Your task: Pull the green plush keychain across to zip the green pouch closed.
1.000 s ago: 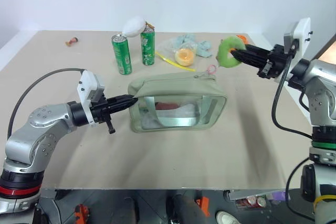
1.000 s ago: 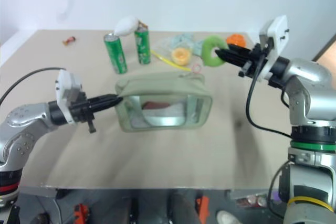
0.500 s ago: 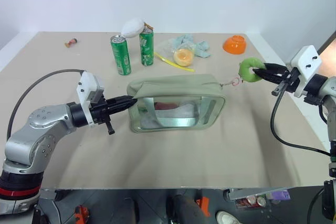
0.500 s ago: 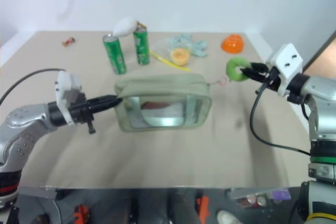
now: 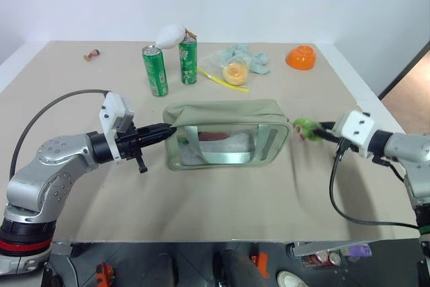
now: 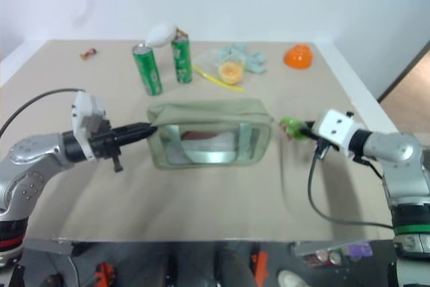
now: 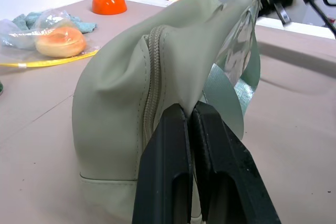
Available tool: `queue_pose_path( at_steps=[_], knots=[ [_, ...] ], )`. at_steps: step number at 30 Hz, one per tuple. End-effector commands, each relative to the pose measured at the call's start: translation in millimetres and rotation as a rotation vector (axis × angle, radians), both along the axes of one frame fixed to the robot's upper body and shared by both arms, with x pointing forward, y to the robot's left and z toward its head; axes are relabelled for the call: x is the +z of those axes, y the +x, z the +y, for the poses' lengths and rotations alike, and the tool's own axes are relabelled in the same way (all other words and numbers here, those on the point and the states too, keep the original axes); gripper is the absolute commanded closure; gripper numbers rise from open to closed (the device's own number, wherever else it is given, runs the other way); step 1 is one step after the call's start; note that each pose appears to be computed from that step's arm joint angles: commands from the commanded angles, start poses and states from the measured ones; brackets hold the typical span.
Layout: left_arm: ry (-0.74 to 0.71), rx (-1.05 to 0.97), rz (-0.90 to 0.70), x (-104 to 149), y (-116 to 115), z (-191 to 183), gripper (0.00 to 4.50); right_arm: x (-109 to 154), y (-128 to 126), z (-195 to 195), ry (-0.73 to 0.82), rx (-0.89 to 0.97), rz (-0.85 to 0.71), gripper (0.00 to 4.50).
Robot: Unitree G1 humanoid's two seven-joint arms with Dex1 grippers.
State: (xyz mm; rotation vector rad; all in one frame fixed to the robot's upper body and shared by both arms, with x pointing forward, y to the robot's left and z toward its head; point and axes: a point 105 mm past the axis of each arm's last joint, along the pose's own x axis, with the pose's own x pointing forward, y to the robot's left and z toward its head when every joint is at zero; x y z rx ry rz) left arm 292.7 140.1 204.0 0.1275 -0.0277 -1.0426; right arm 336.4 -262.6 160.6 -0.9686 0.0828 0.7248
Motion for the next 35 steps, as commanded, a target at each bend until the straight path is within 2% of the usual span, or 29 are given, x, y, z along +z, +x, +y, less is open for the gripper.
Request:
queue_pose_path(
  at_steps=[1, 5, 9, 11, 13, 14, 19, 21, 22, 28, 35],
  knots=[
    [0.015, 0.022, 0.004, -0.7, 0.3, 3.2, 4.5, -8.2, -1.8, 14.1, -0.021, 0.045, -0.009, 3.95],
    [0.0, 0.033, 0.0, 1.9, 3.2, 3.6, 4.5, -24.2, 1.0, 24.9, -0.005, 0.065, 0.006, 3.95],
    [-0.033, 0.05, 0.001, 4.5, 6.6, 4.4, 4.5, -18.5, 10.3, 33.8, 0.063, 0.059, -0.011, 3.95],
    [-0.058, 0.054, 0.014, 6.2, 6.6, 6.2, 3.79, -6.5, 14.1, 32.2, 0.173, 0.025, 0.002, 3.4],
    [-0.05, 0.064, -0.002, 7.9, 7.0, 8.6, 3.31, -0.5, 13.1, 27.4, 0.246, 0.004, 0.03, 2.93],
    [-0.053, 0.074, -0.013, 10.1, 7.6, 10.9, 2.89, 2.4, 11.5, 24.7, 0.275, -0.004, 0.039, 2.49],
    [-0.128, 0.195, -0.084, 35.3, 10.9, 35.5, 1.16, 24.4, -15.7, 18.8, 0.483, 0.03, 0.123, 0.75],
    [-0.143, 0.264, -0.11, 37.9, 11.7, 45.7, 0.48, 27.5, -28.1, 15.1, 0.535, 0.031, 0.15, 0.08],
    [-0.145, 0.295, -0.115, 36.1, 11.3, 50.0, 0.12, 27.3, -33.5, 12.0, 0.55, 0.021, 0.162, 0.0],
    [-0.092, 0.472, -0.116, 0.8, 1.3, 67.6, 0.05, 10.4, -63.8, 6.0, 0.595, -0.005, 0.241, 0.0],
    [0.041, 0.475, -0.012, -68.3, -19.1, 44.3, 0.05, -3.5, -73.2, 57.1, 0.705, 0.077, 0.229, 0.0]
  ],
)
